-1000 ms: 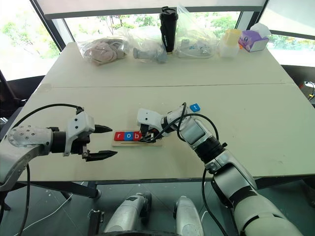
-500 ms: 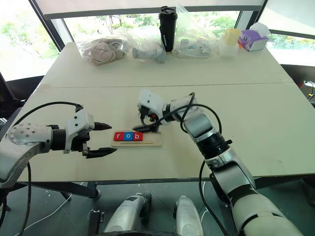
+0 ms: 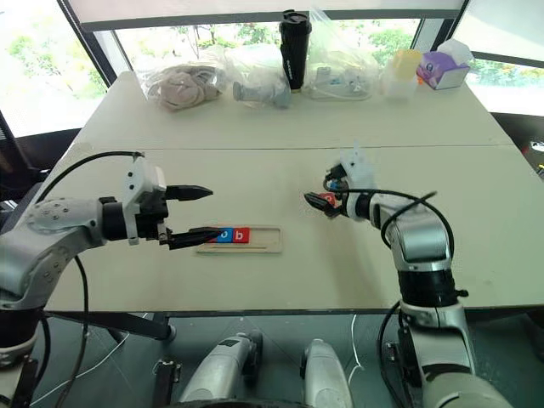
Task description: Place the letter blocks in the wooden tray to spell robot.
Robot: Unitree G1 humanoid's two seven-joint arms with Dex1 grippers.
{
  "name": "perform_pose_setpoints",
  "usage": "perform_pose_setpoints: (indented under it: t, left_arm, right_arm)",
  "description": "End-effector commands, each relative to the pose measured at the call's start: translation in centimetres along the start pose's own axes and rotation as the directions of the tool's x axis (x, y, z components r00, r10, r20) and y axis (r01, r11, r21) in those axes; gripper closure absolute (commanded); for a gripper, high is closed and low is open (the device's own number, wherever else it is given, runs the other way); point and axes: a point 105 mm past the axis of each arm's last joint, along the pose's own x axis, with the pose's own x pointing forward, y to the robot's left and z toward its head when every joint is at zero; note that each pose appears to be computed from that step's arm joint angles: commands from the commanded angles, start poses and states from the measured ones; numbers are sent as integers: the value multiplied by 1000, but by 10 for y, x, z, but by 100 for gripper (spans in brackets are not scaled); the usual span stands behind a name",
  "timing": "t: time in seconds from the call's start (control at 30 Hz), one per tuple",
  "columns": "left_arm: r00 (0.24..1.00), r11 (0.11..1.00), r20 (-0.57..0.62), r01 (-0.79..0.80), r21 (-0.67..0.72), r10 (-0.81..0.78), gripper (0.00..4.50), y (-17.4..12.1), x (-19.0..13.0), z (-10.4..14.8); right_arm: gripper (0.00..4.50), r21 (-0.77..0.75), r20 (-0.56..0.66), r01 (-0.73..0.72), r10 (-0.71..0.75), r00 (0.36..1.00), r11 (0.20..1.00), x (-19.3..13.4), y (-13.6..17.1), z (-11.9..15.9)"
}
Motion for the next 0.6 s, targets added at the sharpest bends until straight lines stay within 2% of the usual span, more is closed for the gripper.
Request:
perform_pose_setpoints:
  t: [0.03, 0.13, 0.5, 0.6]
  left_arm:
    - [1000, 999, 26, -15, 40, 14, 0, 3, 7, 8]
    - [999, 998, 34, -17, 52, 15, 0, 5, 13, 10]
    - [998, 994, 30, -58, 91, 56, 0, 15, 17, 13]
    - [998, 994, 23, -60, 93, 58, 0, 14, 16, 10]
  right_arm:
    - [3, 17, 29, 101, -101, 994, 995, -2, 1, 9]
    - [3, 82, -25, 182, -180, 983, 980, 5, 3, -3]
    - [3, 169, -124, 288, -270, 955, 943, 27, 8, -21]
    - [91, 170, -137, 295, -274, 952, 940, 29, 13, -23]
